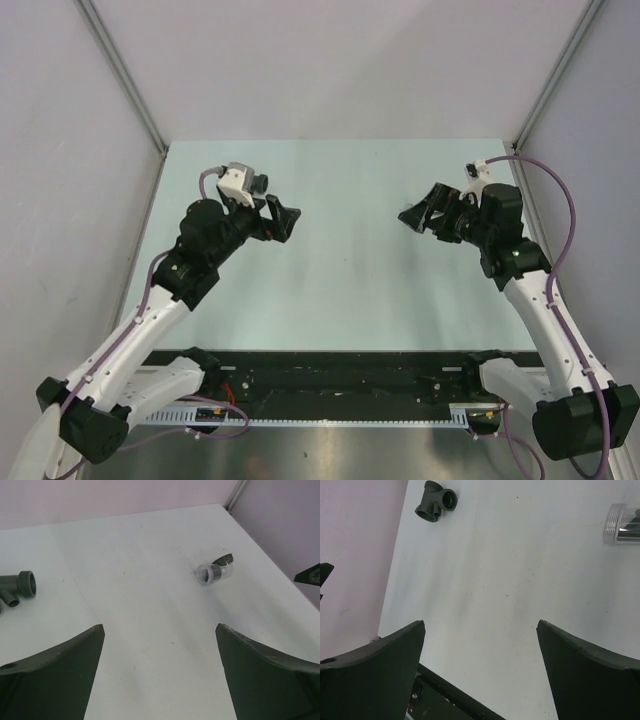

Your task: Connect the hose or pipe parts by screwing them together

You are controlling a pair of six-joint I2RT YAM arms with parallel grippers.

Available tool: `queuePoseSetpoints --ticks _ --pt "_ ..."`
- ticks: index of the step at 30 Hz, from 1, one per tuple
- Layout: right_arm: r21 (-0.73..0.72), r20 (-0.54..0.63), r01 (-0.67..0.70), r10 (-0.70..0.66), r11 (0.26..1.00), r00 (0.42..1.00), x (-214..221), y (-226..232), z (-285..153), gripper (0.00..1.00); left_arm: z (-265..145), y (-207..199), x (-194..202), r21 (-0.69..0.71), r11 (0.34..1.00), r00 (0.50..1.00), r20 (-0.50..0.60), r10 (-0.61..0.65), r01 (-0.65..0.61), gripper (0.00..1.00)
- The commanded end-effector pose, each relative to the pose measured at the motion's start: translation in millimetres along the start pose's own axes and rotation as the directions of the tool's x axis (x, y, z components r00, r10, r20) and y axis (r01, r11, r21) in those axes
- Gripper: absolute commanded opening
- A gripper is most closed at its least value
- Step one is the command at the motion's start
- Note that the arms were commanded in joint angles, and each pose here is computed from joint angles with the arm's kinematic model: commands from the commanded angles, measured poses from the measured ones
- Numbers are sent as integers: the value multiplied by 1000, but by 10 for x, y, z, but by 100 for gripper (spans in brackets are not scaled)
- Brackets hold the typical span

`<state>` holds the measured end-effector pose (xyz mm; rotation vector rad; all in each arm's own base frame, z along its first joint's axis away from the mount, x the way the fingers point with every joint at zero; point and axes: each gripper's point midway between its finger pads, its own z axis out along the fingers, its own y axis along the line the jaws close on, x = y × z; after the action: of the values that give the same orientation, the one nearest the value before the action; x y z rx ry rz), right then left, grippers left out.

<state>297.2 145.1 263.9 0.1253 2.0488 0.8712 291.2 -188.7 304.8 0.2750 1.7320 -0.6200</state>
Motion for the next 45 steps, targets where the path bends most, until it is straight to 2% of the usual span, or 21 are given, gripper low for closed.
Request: queuePoseSetpoints --ticks 1,4,5,7,8,11,13,14,15,16,18,19,20,22,24,25,31,45 --pt "-5 39 75 -75 997 996 -86 77 -38 100 79 285 -24 -156 988 1000 31 0 5 97" --pt "4 75 129 -129 992 989 -78 135 -95 100 165 669 45 -303 951 997 -21 -73 63 96" --pt "5 80 137 -137 991 987 -54 157 -101 100 204 955 43 -375 923 992 -53 -117 89 95" --pt "-8 91 141 -139 990 986 -43 219 -134 100 277 1141 51 -388 911 978 -82 -190 144 91" --pt "-24 88 145 -142 989 986 -28 260 -139 100 306 1404 129 -447 881 969 -104 -225 156 91" --pt "-73 75 179 -174 981 982 53 405 -144 100 400 1800 -181 -541 828 977 -51 -206 147 91" --pt "-93 67 196 -190 976 980 107 475 -148 100 504 1952 -244 -554 818 974 -53 -219 153 91" --pt "-101 70 205 -199 974 978 109 497 -155 100 591 2149 -120 -583 796 964 -82 -254 160 91" --pt "-110 70 216 -209 970 975 126 529 -162 100 668 2197 -267 -577 798 966 -60 -251 172 91" --pt "-110 81 231 -223 967 971 112 539 -180 100 785 2347 -101 -593 786 953 -94 -286 177 90" --pt "-108 88 236 -227 966 970 104 546 -203 100 921 2474 -171 -595 784 955 -90 -283 177 89" --pt "-106 103 241 -230 965 968 80 556 -230 100 1029 2596 32 -611 774 942 -134 -309 166 89" --pt "-100 109 244 -233 965 966 67 549 -241 100 1079 2674 -40 -618 769 945 -126 -300 162 88" --pt "-93 124 248 -236 964 964 44 553 -272 100 1194 2850 165 -636 759 934 -171 -315 140 88" --pt "-94 140 253 -239 963 961 22 569 -311 100 1284 2957 196 -636 765 937 -200 -287 98 88" --pt "-103 145 256 -240 961 960 17 594 -325 100 1338 3049 381 -648 757 923 -237 -304 83 88" --pt "-110 166 263 -243 959 956 -16 623 -340 100 1514 3310 670 -661 750 901 -304 -311 35 87" --pt "-58 146 224 -214 973 966 17 503 -267 100 1601 3427 1117 -642 767 854 -400 -332 -2 80"
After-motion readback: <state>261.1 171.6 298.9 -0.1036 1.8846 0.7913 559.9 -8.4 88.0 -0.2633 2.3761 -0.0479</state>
